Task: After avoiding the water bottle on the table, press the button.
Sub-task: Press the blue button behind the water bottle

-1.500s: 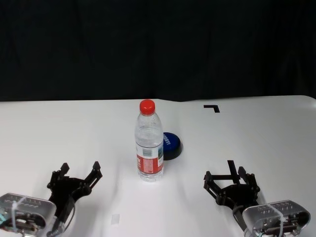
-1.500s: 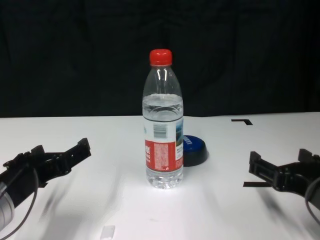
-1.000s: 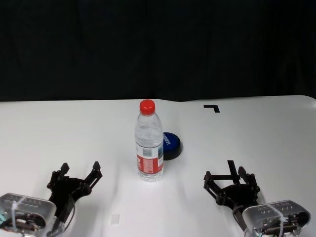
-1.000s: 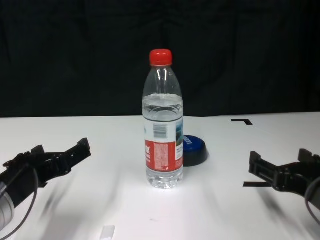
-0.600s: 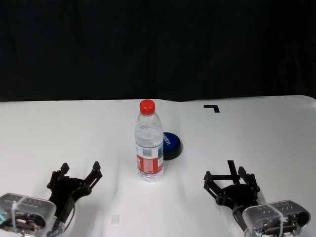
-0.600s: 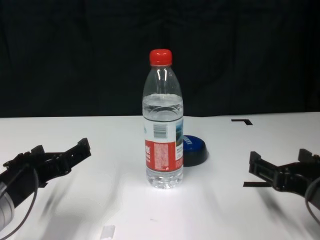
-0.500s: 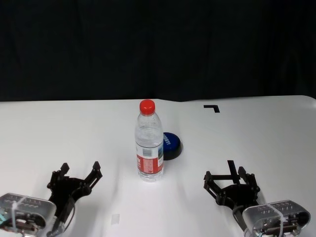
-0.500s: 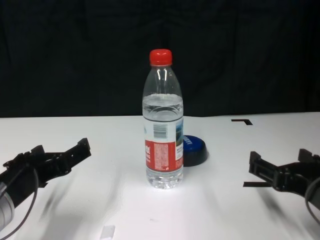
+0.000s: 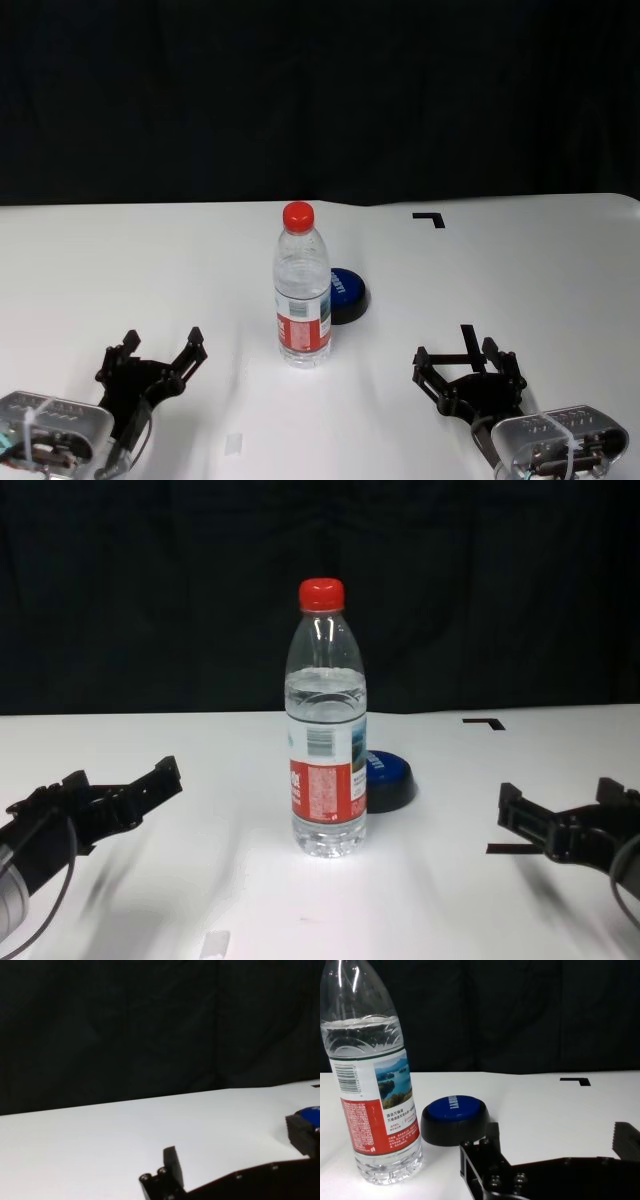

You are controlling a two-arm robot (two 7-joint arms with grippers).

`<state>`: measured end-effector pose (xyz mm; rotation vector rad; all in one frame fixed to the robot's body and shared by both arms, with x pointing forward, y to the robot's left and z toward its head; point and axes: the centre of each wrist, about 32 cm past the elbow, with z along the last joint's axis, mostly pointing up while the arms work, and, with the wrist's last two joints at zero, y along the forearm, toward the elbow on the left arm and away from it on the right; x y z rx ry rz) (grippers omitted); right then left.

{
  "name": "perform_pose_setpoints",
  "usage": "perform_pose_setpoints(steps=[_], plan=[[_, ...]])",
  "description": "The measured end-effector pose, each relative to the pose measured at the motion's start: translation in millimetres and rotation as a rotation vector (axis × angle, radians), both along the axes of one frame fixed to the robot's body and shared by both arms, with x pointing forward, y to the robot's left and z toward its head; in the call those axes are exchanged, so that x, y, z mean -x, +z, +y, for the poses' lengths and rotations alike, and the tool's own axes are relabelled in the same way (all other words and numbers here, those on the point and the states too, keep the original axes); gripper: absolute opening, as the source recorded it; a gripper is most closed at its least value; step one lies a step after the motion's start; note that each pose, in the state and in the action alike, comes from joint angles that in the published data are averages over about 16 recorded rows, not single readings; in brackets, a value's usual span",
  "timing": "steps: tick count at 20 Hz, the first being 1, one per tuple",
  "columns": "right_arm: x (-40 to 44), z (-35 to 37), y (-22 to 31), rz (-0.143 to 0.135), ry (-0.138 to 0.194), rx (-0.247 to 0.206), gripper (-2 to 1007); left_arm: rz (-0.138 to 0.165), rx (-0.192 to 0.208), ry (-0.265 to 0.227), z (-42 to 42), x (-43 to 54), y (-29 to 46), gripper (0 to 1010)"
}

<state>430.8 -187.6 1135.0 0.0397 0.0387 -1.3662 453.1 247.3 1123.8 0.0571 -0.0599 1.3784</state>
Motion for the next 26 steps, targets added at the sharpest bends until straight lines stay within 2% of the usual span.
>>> perform_pose_setpoints(steps=[15,21,26], plan=[[0.0,0.0,0.0,0.0,0.0,0.0,1003,-0.006,-0.003,-0.001,1.6,1.3,1.1,1009],[0.0,0.0,0.0,0.0,0.0,0.0,1003,-0.025,-0.021,0.001,4.8,3.6,4.5,1010],[0.0,0.0,0.0,0.0,0.0,0.0,1003,-0.052,-0.058,-0.008,7.6,6.0,9.8,1010]])
